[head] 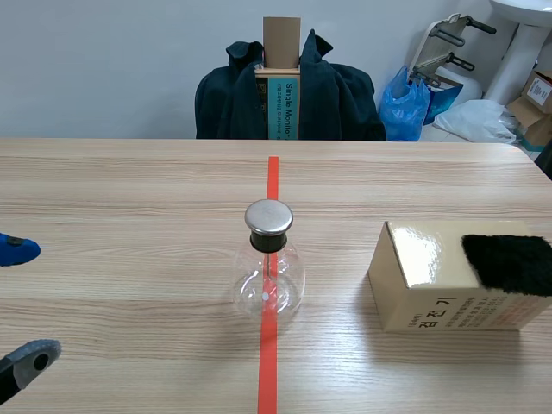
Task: Do the electroscope experiment.
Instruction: 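Rub the plate on the fur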
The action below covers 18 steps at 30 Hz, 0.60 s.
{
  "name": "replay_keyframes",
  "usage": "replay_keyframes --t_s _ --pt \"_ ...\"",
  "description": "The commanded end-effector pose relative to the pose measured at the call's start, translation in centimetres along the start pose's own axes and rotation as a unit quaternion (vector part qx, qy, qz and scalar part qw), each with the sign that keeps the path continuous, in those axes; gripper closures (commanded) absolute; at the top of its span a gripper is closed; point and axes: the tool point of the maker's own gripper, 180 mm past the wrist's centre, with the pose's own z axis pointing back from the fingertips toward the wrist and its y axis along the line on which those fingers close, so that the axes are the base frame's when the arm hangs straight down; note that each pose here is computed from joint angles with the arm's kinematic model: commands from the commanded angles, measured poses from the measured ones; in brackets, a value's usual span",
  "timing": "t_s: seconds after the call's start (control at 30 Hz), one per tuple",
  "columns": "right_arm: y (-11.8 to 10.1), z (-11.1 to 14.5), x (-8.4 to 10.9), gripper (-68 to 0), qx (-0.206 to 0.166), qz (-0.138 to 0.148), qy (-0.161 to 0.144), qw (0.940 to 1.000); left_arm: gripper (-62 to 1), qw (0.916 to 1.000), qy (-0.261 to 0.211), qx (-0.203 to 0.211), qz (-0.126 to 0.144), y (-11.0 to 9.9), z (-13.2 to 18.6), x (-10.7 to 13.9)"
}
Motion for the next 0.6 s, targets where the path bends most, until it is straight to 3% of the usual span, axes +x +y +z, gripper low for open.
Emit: replay_keyframes --t_s 0.0,0.27,0.57 --pt "0.7 -0.2 -0.1 -0.8 0.000 0.005 -0.002 1.0000 -62.3 0.9998 -0.021 0.001 0.000 0.0 -0.3 0.9" --pt "7.4 0.5 -0.2 -0.8 0.053 0.012 0.017 0.9984 -62.3 0.9998 -0.022 0.001 0.001 0.0 -0.3 0.9" --pt "15.6 3.9 2.7 -0.8 0.158 0.024 -0.026 0.9867 -62.3 0.9995 -0.027 -0.013 0.007 -1.1 -0.6 1.4"
